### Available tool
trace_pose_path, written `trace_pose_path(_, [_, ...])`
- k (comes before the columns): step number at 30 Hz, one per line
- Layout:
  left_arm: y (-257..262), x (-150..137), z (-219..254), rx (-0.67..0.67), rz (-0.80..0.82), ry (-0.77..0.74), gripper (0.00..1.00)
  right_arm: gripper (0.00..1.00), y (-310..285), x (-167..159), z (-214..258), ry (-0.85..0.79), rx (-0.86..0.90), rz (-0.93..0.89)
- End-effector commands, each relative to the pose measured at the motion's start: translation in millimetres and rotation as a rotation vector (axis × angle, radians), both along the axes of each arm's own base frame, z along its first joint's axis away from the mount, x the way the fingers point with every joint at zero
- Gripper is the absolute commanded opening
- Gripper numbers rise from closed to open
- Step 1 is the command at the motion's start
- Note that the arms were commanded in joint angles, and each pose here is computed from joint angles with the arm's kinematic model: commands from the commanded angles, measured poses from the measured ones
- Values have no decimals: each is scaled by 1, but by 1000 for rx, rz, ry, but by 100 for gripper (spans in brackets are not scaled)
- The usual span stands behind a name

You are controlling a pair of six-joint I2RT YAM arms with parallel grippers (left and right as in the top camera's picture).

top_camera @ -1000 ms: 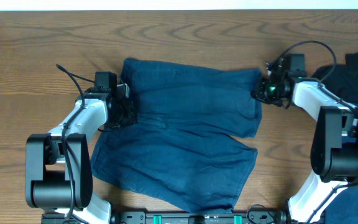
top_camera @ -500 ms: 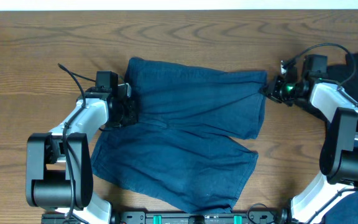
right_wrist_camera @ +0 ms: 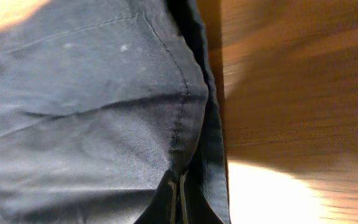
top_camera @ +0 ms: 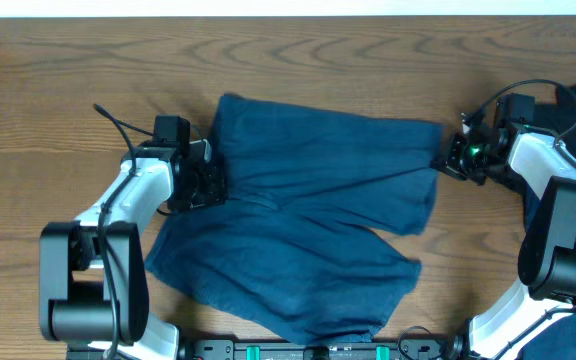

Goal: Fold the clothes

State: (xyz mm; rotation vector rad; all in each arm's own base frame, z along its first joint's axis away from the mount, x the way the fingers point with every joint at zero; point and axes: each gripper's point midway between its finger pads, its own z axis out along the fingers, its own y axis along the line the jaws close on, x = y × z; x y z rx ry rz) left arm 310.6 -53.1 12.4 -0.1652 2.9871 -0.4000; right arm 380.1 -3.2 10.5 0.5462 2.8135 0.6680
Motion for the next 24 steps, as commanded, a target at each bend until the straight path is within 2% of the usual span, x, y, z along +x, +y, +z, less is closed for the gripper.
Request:
trace_pose_path(1, [3, 4, 18, 5, 4, -55, 61, 1, -37, 5, 3, -8, -181, -49])
trace_pose_path(5, [3, 8, 32, 4, 4, -103, 64, 3, -47, 8, 2, -10, -240, -79])
trace_pose_path(7, [3, 8, 34, 4, 3, -111, 66, 21, -46, 15, 4, -43, -230, -77])
trace_pose_path(8, [3, 8, 34, 4, 3, -110, 66, 34, -43, 20, 7, -71, -212, -64])
trace_pose_path(11, [3, 6, 33, 4, 0, -102, 67, 48, -29, 40, 25, -177, -125, -12])
trace_pose_path(15, [3, 1, 32, 5, 0, -82, 67, 42, -12, 60, 72, -281, 1, 28])
trace_pose_path(19, [3, -2, 31, 5, 0, -69, 64, 21, 11, 60, 104, -306, 64, 59])
trace_pose_path(20, [3, -2, 31, 5, 0, -69, 58, 17, 18, 58, 104, -300, 64, 72])
trace_pose_path(23, [3, -3, 31, 2, -1, -65, 24, 11, 35, 52, 86, -218, 0, 70])
trace_pose_path(24, [3, -3, 31, 2, -1, -64, 19, 9, 41, 50, 76, -187, -30, 65])
